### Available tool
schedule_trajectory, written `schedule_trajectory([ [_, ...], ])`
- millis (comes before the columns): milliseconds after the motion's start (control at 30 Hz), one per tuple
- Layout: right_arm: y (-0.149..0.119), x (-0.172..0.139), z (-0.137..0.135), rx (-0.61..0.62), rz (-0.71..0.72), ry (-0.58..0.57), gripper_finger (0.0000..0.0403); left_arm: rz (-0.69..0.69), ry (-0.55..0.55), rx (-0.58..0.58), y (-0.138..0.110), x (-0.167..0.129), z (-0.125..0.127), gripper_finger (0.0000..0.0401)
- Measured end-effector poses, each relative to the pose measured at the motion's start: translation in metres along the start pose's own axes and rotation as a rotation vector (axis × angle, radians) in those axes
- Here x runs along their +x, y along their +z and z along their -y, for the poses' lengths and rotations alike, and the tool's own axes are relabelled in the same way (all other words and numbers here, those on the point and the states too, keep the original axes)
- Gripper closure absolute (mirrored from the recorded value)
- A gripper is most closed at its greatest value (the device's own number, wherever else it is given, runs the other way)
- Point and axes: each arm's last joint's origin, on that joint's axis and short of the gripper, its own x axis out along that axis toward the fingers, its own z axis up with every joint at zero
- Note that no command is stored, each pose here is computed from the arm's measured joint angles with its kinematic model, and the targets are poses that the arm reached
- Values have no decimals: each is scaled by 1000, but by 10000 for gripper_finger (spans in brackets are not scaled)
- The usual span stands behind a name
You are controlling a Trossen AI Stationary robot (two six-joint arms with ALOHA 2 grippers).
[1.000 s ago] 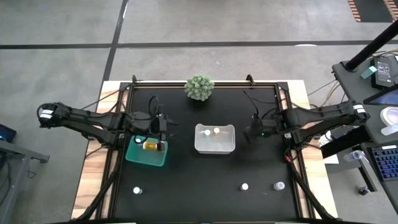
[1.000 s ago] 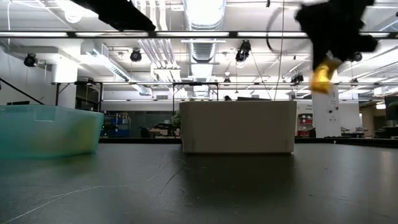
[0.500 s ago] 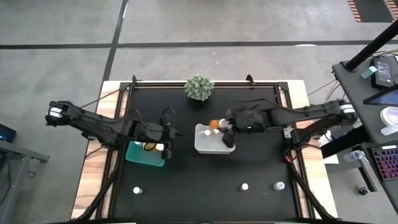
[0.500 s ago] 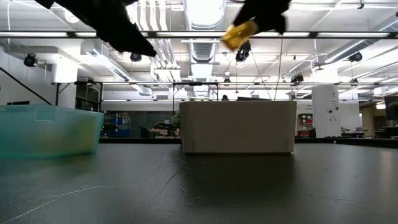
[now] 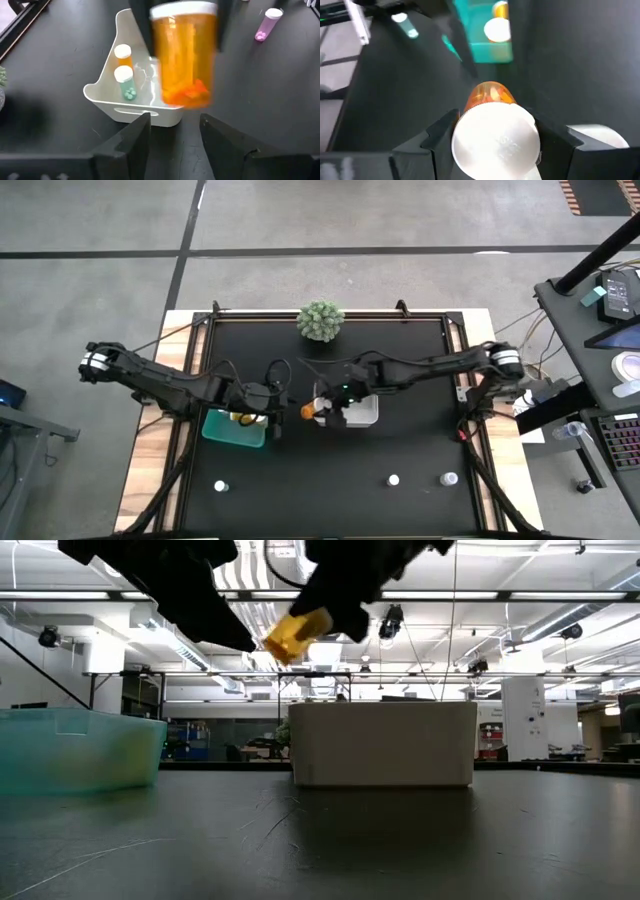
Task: Pick and place medicine bottles into bin by pill shape (circle, oval)
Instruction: Put the orange capsule bottle into the blue bin
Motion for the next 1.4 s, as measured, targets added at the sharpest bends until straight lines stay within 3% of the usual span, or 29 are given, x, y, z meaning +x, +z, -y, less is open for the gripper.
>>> schedule_trajectory([
  [200,14,13,0,-67,-36,2,200,-3,-4,-24,-4,1,0,184],
  [333,20,16,1,-94,-30,0,200,-25,-76,-22,-7,2,2,156],
  [700,26,16,2,-143,20,7,200,97,-83,-48,-5,5,2,150],
  [867,26,16,2,-170,23,7,200,147,-82,-57,-9,7,1,168],
  [1167,26,16,2,-173,24,8,197,146,-79,-50,-11,8,1,255],
  [1400,31,4,0,-177,43,19,163,151,-65,-3,-11,8,1,247],
])
